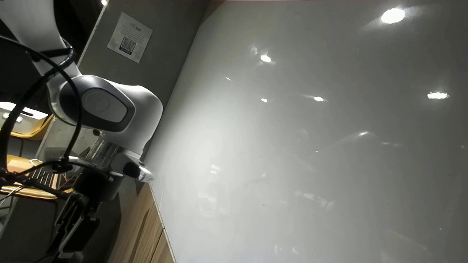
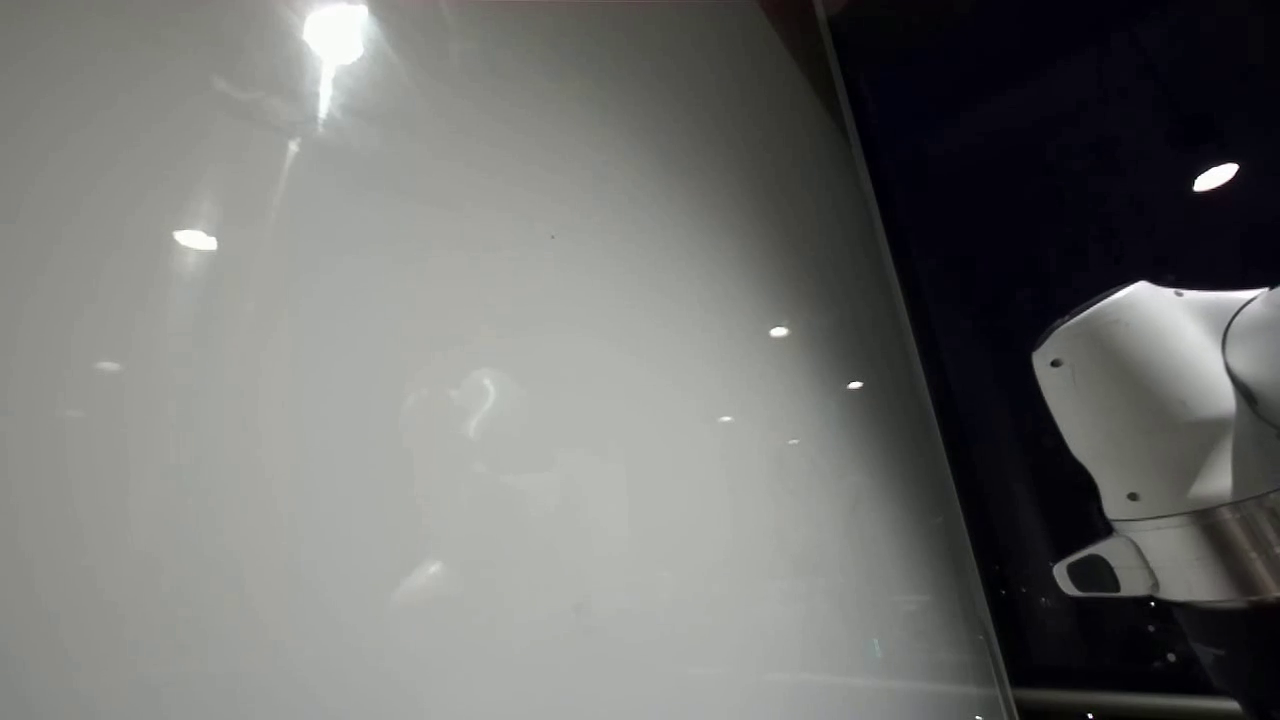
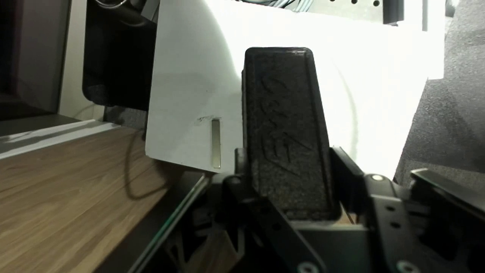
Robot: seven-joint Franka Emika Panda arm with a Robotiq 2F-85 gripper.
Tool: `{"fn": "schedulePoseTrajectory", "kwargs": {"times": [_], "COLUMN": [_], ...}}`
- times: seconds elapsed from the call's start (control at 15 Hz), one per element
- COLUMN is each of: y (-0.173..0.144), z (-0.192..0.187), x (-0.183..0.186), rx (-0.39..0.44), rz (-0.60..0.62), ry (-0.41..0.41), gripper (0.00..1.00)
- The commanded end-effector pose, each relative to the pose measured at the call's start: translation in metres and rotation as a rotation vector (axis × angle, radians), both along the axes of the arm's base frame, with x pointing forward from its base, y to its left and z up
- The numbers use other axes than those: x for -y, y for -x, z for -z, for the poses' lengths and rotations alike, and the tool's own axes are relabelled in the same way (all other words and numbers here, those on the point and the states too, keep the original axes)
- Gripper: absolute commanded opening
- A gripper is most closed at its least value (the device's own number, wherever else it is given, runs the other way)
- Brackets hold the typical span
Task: Use the duster to rub the drawing on the white board
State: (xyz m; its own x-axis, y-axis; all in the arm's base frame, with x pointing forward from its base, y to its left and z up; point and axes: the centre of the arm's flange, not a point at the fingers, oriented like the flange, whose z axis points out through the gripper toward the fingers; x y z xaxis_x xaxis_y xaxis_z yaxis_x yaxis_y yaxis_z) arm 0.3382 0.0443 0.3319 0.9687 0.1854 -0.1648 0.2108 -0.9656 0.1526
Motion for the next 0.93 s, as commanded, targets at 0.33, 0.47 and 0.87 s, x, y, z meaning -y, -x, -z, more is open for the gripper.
{"fn": "schedulePoseTrajectory", "kwargs": {"times": [0.33,0.47,0.87], "y": [0.016,0.016,0.014], "z": [0.061,0.066,0.058], "x": [0.028,0.028,0.026], "rx": [-0.107,-0.124,-0.063], "rz": [0.075,0.086,0.063], "ry": [-0.079,-0.103,-0.148], "gripper": [0.29,0.29,0.41]}}
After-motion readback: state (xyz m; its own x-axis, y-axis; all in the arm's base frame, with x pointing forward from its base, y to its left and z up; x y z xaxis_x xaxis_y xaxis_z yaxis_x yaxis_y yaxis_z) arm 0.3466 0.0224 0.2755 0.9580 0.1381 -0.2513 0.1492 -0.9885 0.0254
